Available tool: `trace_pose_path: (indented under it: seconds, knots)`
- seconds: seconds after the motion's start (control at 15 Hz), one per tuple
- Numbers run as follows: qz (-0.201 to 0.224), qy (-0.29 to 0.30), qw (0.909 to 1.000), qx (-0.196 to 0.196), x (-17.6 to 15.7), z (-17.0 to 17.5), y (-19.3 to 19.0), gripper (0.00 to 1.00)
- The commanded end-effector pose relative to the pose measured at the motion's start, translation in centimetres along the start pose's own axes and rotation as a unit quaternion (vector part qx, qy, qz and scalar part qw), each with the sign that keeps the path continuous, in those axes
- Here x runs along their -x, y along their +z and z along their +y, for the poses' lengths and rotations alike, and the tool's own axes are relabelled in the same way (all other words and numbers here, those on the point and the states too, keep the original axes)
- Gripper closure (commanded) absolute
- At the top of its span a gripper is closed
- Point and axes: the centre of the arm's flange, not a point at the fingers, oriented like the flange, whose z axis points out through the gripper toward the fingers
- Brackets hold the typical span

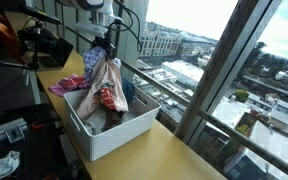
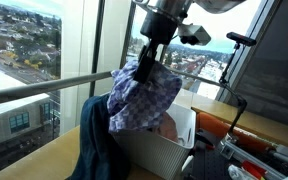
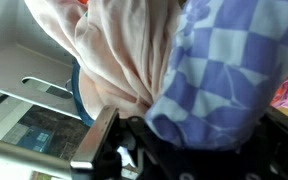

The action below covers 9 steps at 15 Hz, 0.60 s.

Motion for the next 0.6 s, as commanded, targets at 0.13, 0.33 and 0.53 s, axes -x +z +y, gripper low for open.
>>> trace_pose_path:
  seconds: [0.13, 0.33, 0.53]
  knots:
    - [0.048, -0.060, 0.9969, 0.013, -5.9, -9.8, -10.4, 1.00]
    - [0.068, -0.086, 0.9939, 0.014, -8.2, -14.6, -15.2, 1.00]
    - [0.081, -0.104, 0.9913, 0.003, -9.4, -17.9, -18.0, 1.00]
